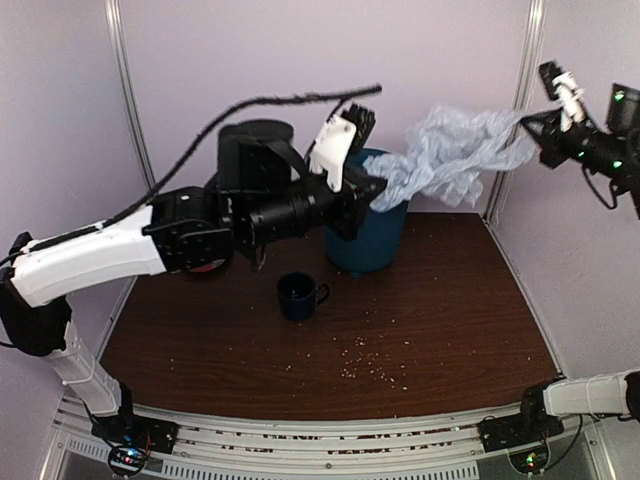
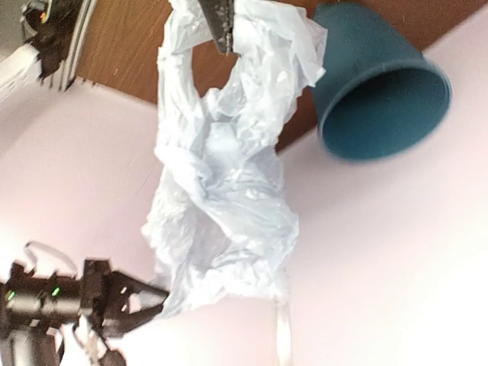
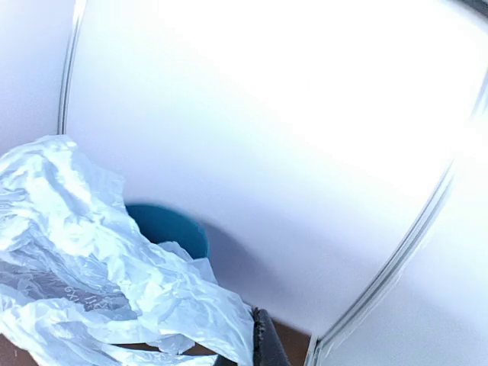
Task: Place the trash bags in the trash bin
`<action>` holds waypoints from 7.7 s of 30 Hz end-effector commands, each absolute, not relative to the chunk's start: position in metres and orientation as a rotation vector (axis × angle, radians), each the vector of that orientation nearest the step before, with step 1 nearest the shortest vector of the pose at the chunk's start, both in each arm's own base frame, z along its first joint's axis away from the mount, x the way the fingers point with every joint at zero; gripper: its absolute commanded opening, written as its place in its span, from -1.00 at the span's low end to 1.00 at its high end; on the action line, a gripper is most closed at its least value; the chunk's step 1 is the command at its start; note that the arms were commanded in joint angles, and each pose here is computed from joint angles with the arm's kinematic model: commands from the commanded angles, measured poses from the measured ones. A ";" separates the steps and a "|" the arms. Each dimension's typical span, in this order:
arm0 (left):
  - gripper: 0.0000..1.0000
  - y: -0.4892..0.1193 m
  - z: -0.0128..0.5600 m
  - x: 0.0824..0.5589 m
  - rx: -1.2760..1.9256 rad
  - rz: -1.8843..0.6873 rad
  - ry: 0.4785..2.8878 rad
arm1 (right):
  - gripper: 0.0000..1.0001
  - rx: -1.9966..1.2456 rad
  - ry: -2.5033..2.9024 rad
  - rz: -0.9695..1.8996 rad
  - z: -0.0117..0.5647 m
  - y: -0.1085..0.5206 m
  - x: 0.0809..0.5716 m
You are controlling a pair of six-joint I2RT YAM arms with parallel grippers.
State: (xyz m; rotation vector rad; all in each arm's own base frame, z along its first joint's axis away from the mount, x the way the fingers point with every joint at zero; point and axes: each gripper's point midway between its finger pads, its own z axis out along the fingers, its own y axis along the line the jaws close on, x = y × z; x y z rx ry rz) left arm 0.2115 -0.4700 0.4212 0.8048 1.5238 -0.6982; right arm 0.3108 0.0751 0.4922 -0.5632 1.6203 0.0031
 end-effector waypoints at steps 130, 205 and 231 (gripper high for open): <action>-1.00 -0.483 0.561 0.142 0.857 -0.735 1.036 | -1.00 -0.536 1.517 0.013 0.521 0.069 0.261; 0.33 -0.420 0.268 0.127 1.004 -0.660 1.727 | -1.00 -0.625 1.791 0.117 0.289 0.078 0.253; -0.15 -0.530 0.105 0.004 1.613 -0.294 1.605 | -1.00 -0.574 1.691 0.267 0.284 0.091 0.241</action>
